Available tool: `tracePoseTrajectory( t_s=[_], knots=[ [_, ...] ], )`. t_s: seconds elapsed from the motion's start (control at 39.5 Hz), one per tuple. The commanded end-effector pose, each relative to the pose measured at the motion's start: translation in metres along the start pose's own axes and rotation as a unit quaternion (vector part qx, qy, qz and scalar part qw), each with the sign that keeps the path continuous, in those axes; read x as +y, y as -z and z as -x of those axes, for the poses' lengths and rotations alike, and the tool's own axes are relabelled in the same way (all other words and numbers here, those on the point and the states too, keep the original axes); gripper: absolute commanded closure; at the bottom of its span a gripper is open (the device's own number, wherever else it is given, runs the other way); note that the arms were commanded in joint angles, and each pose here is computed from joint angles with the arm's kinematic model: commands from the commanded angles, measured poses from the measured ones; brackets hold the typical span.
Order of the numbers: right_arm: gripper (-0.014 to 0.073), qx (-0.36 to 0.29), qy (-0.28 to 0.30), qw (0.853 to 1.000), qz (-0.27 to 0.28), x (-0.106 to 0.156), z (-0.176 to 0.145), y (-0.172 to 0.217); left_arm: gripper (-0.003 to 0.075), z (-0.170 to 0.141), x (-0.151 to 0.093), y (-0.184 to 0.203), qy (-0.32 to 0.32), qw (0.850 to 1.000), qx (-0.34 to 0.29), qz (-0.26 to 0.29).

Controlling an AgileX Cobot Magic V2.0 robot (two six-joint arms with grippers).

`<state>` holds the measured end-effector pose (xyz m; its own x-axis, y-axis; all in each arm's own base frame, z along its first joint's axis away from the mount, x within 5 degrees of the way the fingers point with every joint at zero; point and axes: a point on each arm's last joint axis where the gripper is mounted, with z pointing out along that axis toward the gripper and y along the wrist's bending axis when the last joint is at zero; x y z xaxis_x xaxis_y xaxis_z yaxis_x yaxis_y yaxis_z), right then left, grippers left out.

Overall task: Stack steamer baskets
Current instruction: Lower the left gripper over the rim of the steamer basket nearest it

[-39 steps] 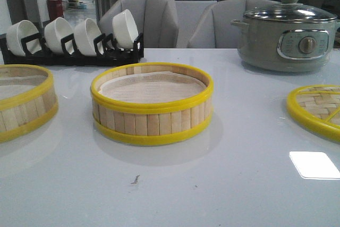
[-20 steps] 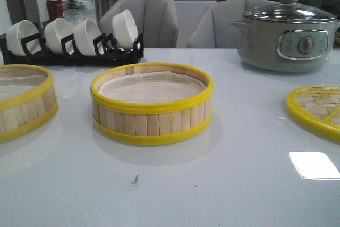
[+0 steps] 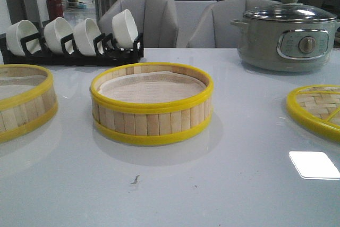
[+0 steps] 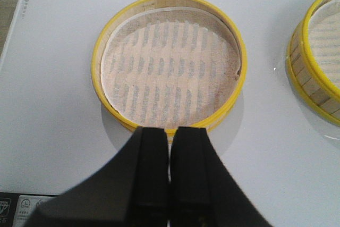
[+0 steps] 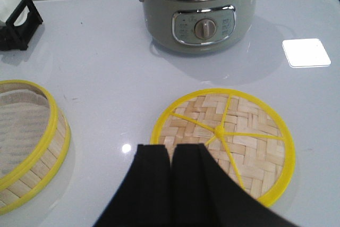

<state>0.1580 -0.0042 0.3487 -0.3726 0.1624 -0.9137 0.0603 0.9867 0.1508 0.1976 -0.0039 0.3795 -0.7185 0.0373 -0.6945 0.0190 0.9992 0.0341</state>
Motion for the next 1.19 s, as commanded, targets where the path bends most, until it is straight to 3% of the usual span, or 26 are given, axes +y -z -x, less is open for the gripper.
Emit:
tracePoseTrajectory(
  t_s=[0.0, 0.41, 0.51, 0.61, 0.66, 0.84, 0.99, 1.17],
  knots=[
    [0.0540, -0.073, 0.005, 0.997, 0.002, 0.002, 0.022, 0.007, 0.0631, 0.010, -0.001, 0.013, 0.005, 0.999, -0.048, -0.007],
    [0.0526, -0.088, 0.009, 0.996, 0.001, 0.002, 0.025, 0.008, 0.0631, 0.012, -0.006, 0.014, 0.020, 0.997, -0.062, -0.038],
    [0.0407, -0.087, 0.017, 0.996, 0.000, 0.002, 0.025, 0.008, 0.0631, 0.012, -0.007, 0.014, 0.017, 0.997, -0.061, -0.038],
    [0.0162, -0.090, 0.020, 0.996, -0.001, 0.002, 0.025, 0.008, 0.0631, 0.012, -0.007, 0.014, 0.017, 0.997, -0.061, -0.038],
    [0.0082, -0.094, 0.020, 0.995, -0.001, 0.002, 0.026, 0.008, 0.0631, 0.012, -0.007, 0.013, 0.016, 0.997, -0.060, -0.038],
    [0.0055, -0.099, 0.020, 0.995, -0.001, 0.002, 0.027, 0.008, 0.0626, 0.014, -0.007, 0.013, -0.014, 0.997, -0.070, -0.037],
    [0.0055, -0.099, 0.019, 0.995, -0.001, 0.002, 0.027, 0.008, 0.0510, 0.014, -0.007, 0.013, -0.022, 0.996, -0.076, -0.039],
    [0.0055, -0.098, 0.019, 0.995, -0.001, 0.002, 0.026, 0.008, 0.0261, 0.016, -0.013, -0.003, -0.006, 0.996, -0.058, -0.070]
  ],
)
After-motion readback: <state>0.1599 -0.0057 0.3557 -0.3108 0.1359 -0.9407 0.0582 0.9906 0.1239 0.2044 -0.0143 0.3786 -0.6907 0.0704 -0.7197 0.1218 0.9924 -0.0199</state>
